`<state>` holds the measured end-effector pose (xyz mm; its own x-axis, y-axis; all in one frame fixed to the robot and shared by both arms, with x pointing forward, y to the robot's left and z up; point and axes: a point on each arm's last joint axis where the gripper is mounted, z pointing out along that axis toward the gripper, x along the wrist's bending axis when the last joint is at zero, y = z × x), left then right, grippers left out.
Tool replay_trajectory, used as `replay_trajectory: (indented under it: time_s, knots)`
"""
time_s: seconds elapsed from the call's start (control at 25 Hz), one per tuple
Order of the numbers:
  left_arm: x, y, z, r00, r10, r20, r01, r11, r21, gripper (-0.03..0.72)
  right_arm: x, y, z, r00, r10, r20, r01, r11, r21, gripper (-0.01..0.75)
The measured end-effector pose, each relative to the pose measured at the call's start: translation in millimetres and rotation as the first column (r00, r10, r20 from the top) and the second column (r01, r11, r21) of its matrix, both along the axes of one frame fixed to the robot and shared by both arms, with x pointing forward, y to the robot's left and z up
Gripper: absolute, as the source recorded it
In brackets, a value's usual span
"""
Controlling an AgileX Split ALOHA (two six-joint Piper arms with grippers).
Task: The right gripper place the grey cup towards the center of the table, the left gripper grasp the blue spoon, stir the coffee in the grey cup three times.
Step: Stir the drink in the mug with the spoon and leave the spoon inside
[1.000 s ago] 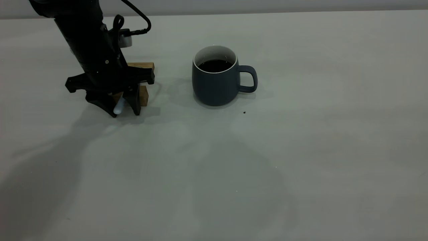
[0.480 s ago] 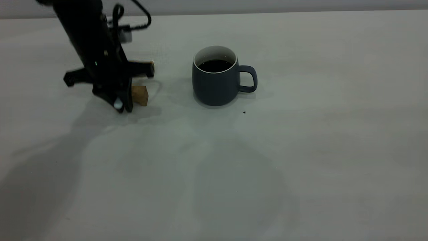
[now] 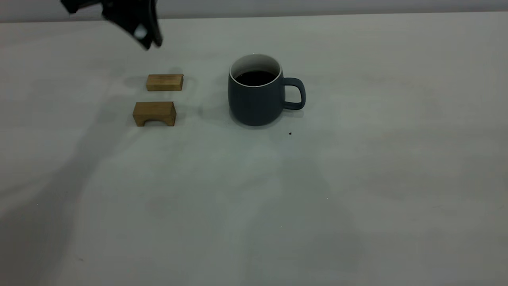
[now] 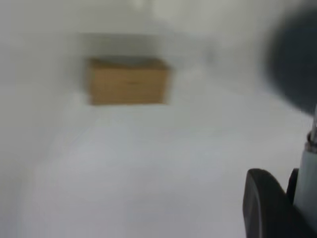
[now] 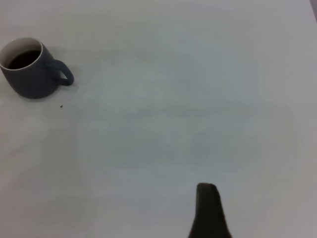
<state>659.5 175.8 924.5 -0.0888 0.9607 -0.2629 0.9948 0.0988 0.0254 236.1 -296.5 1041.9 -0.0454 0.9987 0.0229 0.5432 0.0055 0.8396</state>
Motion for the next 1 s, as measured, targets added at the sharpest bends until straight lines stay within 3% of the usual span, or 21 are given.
replay_trajectory:
  time_s: [0.16, 0.32, 0.4, 0.52, 0.64, 0.76, 0.88, 1.0]
  knots:
    - [-7.9, -21.0, 21.8, 0.990, 0.091, -0.109, -0.116, 0.961, -0.252, 0.127, 0.0, 0.0, 0.0, 1.000, 0.000, 0.000, 0.000, 1.000, 0.000, 0.592]
    - [-10.0, -42.3, 39.3, 0.957, 0.146, -0.251, -0.257, 0.828, -0.499, 0.127, 0.0, 0.0, 0.0, 1.000, 0.000, 0.000, 0.000, 1.000, 0.000, 0.592]
    - [-9.8, -49.4, 47.5, 0.940, 0.150, -0.307, -0.310, 0.753, -0.580, 0.127, 0.0, 0.0, 0.0, 1.000, 0.000, 0.000, 0.000, 1.000, 0.000, 0.592]
    - [-8.2, -55.4, 56.8, 0.915, 0.160, -0.371, -0.379, 0.661, -0.648, 0.127, 0.0, 0.0, 0.0, 1.000, 0.000, 0.000, 0.000, 1.000, 0.000, 0.592]
    - [-6.3, -57.6, 61.0, 0.858, 0.206, -0.470, -0.492, 0.593, -0.638, 0.127, 0.0, 0.0, 0.0, 1.000, 0.000, 0.000, 0.000, 1.000, 0.000, 0.592]
    - [-3.2, -58.0, 61.0, 0.713, 0.309, -0.629, -0.684, 0.505, -0.527, 0.127, 0.0, 0.0, 0.0, 1.000, 0.000, 0.000, 0.000, 1.000, 0.000, 0.592]
    - [-3.2, -61.4, 57.3, 0.472, 0.381, -0.795, -0.861, 0.394, -0.322, 0.127, 0.0, 0.0, 0.0, 1.000, 0.000, 0.000, 0.000, 1.000, 0.000, 0.592]
    - [-4.5, -68.6, 47.3, 0.196, 0.411, -0.890, -0.954, 0.289, -0.077, 0.127, 0.0, 0.0, 0.0, 1.000, 0.000, 0.000, 0.000, 1.000, 0.000, 0.592]
